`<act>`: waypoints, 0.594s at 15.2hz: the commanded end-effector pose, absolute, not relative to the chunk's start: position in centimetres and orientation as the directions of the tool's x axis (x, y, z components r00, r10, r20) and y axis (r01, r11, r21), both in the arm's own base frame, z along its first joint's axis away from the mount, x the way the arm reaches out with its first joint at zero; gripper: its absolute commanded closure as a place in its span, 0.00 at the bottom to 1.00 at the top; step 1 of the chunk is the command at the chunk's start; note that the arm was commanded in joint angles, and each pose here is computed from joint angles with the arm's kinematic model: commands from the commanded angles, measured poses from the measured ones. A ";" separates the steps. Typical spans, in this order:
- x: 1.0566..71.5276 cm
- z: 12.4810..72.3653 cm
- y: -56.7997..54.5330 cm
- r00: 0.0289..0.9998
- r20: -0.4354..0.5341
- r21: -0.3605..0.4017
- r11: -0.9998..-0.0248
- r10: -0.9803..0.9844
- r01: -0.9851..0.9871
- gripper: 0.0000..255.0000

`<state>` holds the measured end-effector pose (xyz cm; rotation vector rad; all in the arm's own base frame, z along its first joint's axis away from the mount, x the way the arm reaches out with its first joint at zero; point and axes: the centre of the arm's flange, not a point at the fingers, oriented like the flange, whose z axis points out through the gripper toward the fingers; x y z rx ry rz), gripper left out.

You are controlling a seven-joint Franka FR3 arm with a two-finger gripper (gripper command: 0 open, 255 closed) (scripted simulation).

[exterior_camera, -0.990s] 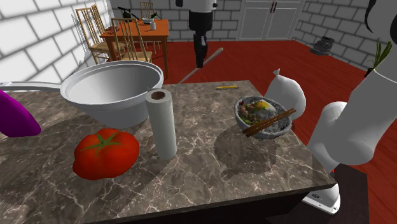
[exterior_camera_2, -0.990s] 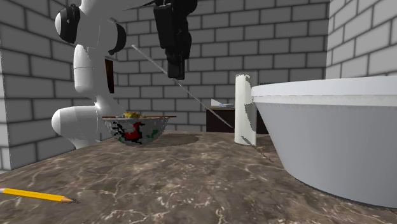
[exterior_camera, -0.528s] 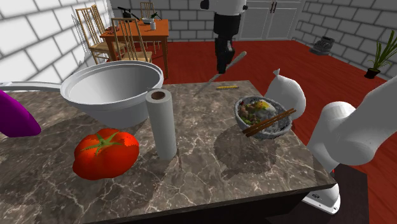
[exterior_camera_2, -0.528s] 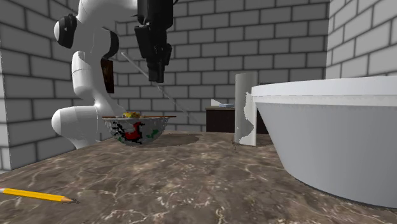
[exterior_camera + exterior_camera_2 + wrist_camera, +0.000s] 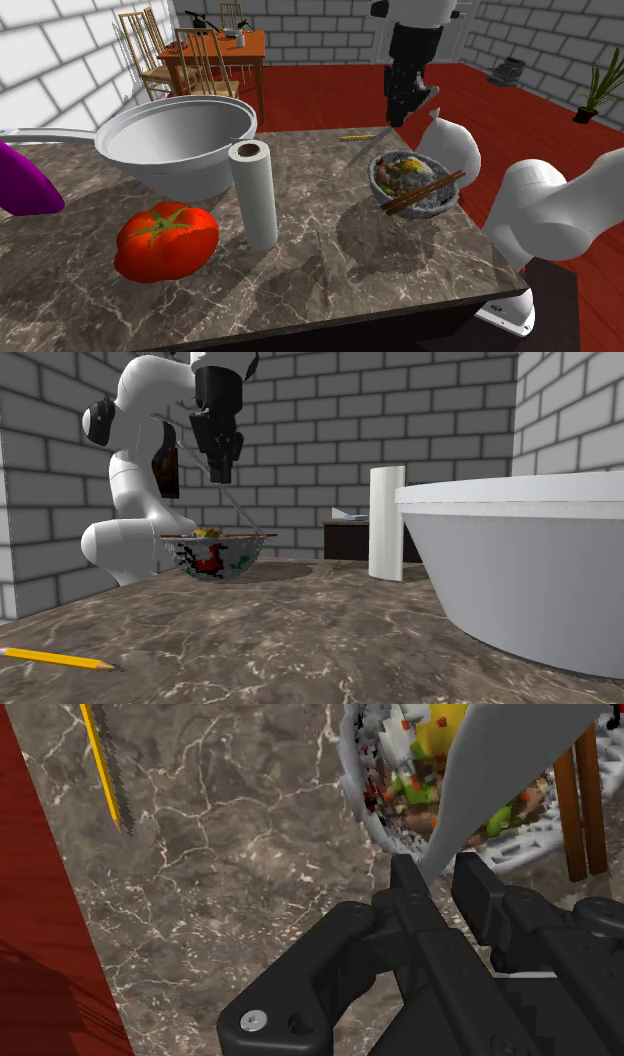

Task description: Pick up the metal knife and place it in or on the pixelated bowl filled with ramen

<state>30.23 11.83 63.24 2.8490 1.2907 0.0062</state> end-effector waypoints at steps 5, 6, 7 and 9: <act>22.8 62.8 10.8 0.659 -0.003 0.014 -0.659 0.752 0.752 1.00; 22.8 62.3 10.8 0.659 -0.003 0.014 -0.659 0.752 0.752 1.00; 22.8 61.8 10.8 0.659 -0.003 0.014 -0.659 0.752 0.752 1.00; 22.8 60.7 10.8 0.659 -0.003 0.014 -0.659 0.752 0.752 1.00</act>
